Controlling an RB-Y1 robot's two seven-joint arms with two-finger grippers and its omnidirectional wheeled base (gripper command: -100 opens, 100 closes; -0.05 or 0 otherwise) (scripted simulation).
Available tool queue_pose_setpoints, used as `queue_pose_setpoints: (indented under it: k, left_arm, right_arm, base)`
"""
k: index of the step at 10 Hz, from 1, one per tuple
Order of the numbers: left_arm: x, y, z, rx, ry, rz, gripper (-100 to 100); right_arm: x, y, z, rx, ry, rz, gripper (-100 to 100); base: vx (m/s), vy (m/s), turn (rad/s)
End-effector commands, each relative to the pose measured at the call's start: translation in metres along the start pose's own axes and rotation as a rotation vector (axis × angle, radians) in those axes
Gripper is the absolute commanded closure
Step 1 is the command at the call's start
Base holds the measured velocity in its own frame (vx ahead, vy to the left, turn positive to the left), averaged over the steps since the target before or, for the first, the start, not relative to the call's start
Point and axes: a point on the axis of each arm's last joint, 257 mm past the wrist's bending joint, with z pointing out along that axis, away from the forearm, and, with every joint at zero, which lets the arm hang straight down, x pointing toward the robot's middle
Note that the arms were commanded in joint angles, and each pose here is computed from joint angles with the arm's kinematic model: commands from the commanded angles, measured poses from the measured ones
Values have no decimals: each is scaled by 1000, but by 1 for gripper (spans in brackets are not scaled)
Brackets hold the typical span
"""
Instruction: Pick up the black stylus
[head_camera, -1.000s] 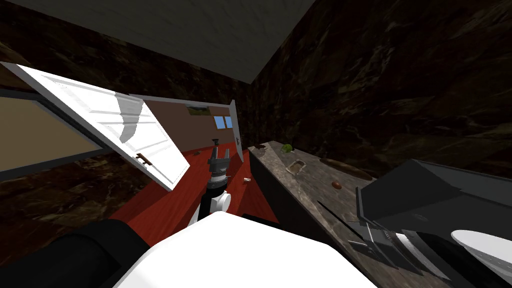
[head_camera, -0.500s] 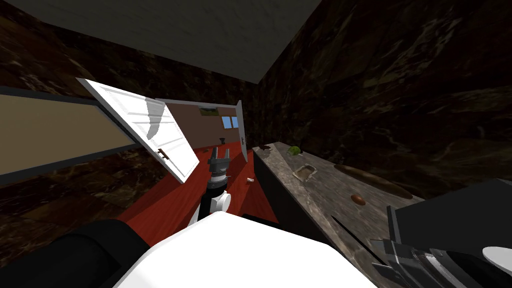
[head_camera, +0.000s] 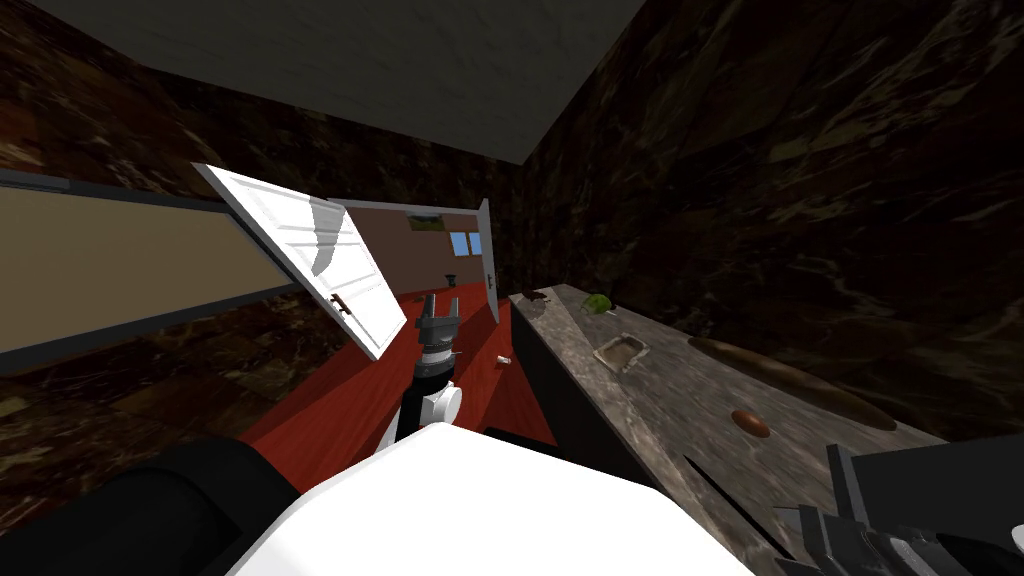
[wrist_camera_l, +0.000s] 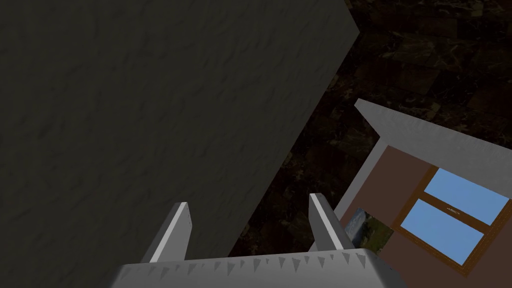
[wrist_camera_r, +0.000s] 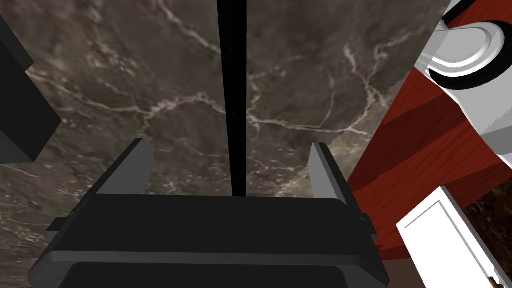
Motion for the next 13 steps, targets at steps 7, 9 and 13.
queue_pose_setpoints:
  k: [7,9,13]
  left_arm:
    - [0,0,0,0,0,0,0]
    - [0,0,0,0,0,0,0]
    - [0,0,0,0,0,0,0]
  right_arm:
    - [22,7,16,1,-4,25,100]
    - [22,7,16,2,-4,25,100]
    - [3,1,2,1,-1,3,100]
  base:
    - [14,6,45]
    - [0,0,0]
    - [-19,-10,-69]
